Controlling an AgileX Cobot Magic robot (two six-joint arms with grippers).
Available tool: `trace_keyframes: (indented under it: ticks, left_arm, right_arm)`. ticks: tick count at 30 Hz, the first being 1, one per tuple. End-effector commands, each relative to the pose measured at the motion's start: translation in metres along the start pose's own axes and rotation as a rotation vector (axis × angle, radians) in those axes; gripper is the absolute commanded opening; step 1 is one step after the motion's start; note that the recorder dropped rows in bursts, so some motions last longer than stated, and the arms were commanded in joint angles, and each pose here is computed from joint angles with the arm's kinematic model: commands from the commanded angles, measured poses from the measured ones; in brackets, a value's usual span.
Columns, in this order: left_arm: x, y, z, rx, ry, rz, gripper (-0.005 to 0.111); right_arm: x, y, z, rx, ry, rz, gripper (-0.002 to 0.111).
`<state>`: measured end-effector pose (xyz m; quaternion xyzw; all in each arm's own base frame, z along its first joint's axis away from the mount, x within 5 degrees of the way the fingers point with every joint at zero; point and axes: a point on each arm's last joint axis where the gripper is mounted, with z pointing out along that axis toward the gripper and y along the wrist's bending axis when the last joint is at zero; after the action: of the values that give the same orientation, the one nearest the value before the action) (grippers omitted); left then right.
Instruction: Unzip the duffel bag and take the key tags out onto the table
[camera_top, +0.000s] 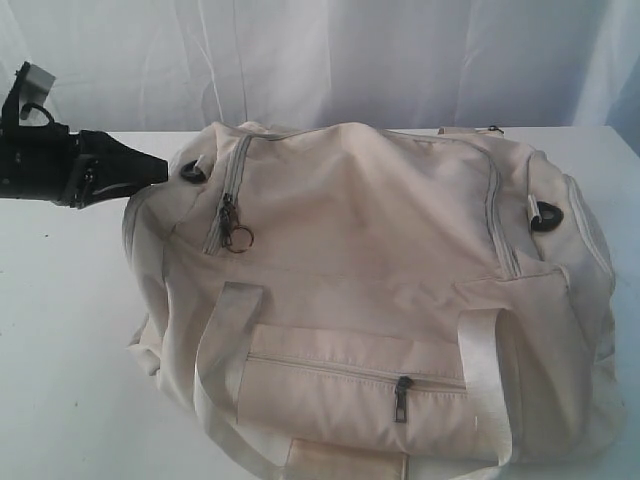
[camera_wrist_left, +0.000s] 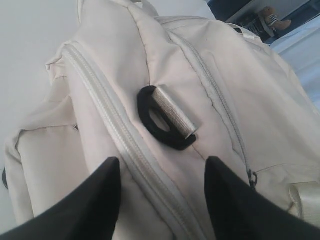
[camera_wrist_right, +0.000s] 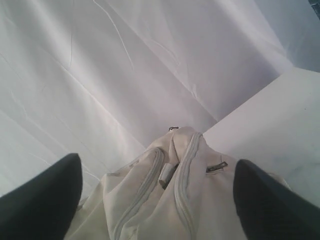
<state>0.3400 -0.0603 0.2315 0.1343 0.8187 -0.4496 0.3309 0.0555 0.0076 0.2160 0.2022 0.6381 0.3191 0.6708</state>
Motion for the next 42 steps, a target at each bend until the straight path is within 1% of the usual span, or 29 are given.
trace_keyframes:
  ticks: [1, 5, 8, 9, 10, 11, 12, 14, 17, 18, 20, 22, 24, 26, 28, 30, 31, 32, 33, 34, 35, 36, 37, 38, 39, 40, 42]
  left_arm:
    - [-0.001, -0.003, 0.0, 0.018, 0.007, 0.011, 0.056]
    - [0.003, -0.006, 0.003, 0.026, 0.02, 0.008, 0.056]
    - [0.019, -0.012, 0.015, 0.053, 0.072, 0.014, 0.055]
    - [0.026, -0.015, 0.019, 0.064, 0.091, 0.044, 0.055]
    - [0.039, -0.017, 0.029, 0.04, 0.123, 0.111, 0.054]
    - [0.042, -0.017, 0.032, 0.018, 0.133, 0.142, 0.052]
    - [0.045, -0.016, 0.035, -0.005, 0.14, 0.19, 0.048]
    - [0.047, -0.013, 0.035, -0.022, 0.142, 0.23, 0.034]
    - [0.046, -0.012, 0.03, -0.009, 0.135, 0.268, 0.005]
    - [0.045, -0.011, 0.028, -0.002, 0.128, 0.296, 0.0]
    - [0.043, -0.009, 0.022, 0.008, 0.116, 0.32, 0.0]
    - [0.038, -0.005, 0.012, -0.019, 0.089, 0.325, 0.0]
    - [0.031, 0.002, -0.003, -0.063, 0.047, 0.272, 0.0]
    - [0.024, 0.01, -0.023, -0.098, -0.001, 0.218, 0.0]
    - [0.02, 0.014, -0.04, -0.092, -0.039, 0.205, 0.0]
    - [0.018, 0.021, -0.055, -0.119, -0.073, 0.189, 0.0]
    - [0.019, 0.026, -0.065, -0.144, -0.093, 0.168, 0.0]
    - [0.02, 0.026, -0.068, -0.153, -0.099, 0.161, 0.0]
    - [0.023, 0.028, -0.074, -0.167, -0.108, 0.143, 0.0]
    - [0.025, 0.029, -0.076, -0.173, -0.111, 0.136, 0.0]
    - [0.029, 0.03, -0.079, -0.182, -0.114, 0.121, 0.0]
    - [0.03, 0.03, -0.08, -0.184, -0.115, 0.117, 0.0]
    - [0.032, 0.031, -0.085, -0.194, -0.123, 0.109, 0.0]
    - [0.033, 0.032, -0.087, -0.2, -0.127, 0.106, 0.0]
    - [0.032, 0.033, -0.092, -0.215, -0.141, 0.105, 0.0]
    - [0.031, 0.033, -0.096, -0.225, -0.151, 0.105, 0.0]
    - [0.031, 0.034, -0.1, -0.234, -0.16, 0.096, 0.0]
  right_arm:
    - [0.001, -0.001, 0.0, 0.002, 0.005, -0.019, 0.077]
    - [0.002, -0.001, 0.0, 0.006, 0.009, -0.019, 0.077]
    - [0.002, -0.002, 0.0, 0.01, 0.014, -0.017, 0.077]
    - [0.002, -0.002, 0.0, 0.01, 0.014, -0.014, 0.077]
    - [0.002, -0.002, 0.0, 0.01, 0.014, -0.012, 0.076]
    - [0.002, -0.002, 0.0, 0.01, 0.014, -0.009, 0.075]
    - [0.002, -0.002, 0.0, 0.01, 0.014, -0.005, 0.074]
    - [0.002, -0.002, 0.0, 0.01, 0.014, -0.004, 0.071]
    - [0.002, -0.002, 0.0, 0.007, 0.016, -0.03, 0.067]
    - [0.002, -0.001, 0.0, 0.001, 0.019, -0.052, 0.064]
    - [-0.002, 0.005, -0.001, -0.031, 0.018, -0.091, 0.06]
    - [-0.007, 0.012, -0.001, -0.072, 0.02, -0.138, 0.056]
    - [-0.012, 0.019, -0.003, -0.116, 0.035, -0.195, 0.054]
    - [-0.015, 0.026, 0.0, -0.143, 0.083, -0.243, 0.054]
    - [-0.016, 0.032, 0.005, -0.167, 0.129, -0.281, 0.054]
    - [-0.018, 0.041, 0.013, -0.196, 0.189, -0.339, 0.054]
    - [-0.019, 0.051, 0.023, -0.222, 0.251, -0.402, 0.054]
    - [-0.018, 0.057, 0.031, -0.236, 0.291, -0.43, 0.054]
    - [-0.015, 0.071, 0.048, -0.256, 0.373, -0.459, 0.054]
    - [-0.012, 0.08, 0.058, -0.274, 0.411, -0.473, 0.054]
    - [-0.005, 0.099, 0.077, -0.325, 0.467, -0.503, 0.054]
    - [0.001, 0.11, 0.088, -0.352, 0.497, -0.52, 0.054]
    - [0.014, 0.133, 0.109, -0.414, 0.541, -0.583, 0.054]
    - [0.023, 0.146, 0.119, -0.445, 0.568, -0.619, 0.054]
    - [0.043, 0.168, 0.138, -0.494, 0.613, -0.665, 0.054]
    - [0.063, 0.188, 0.155, -0.52, 0.655, -0.675, 0.054]
    - [0.084, 0.204, 0.171, -0.537, 0.686, -0.683, 0.054]
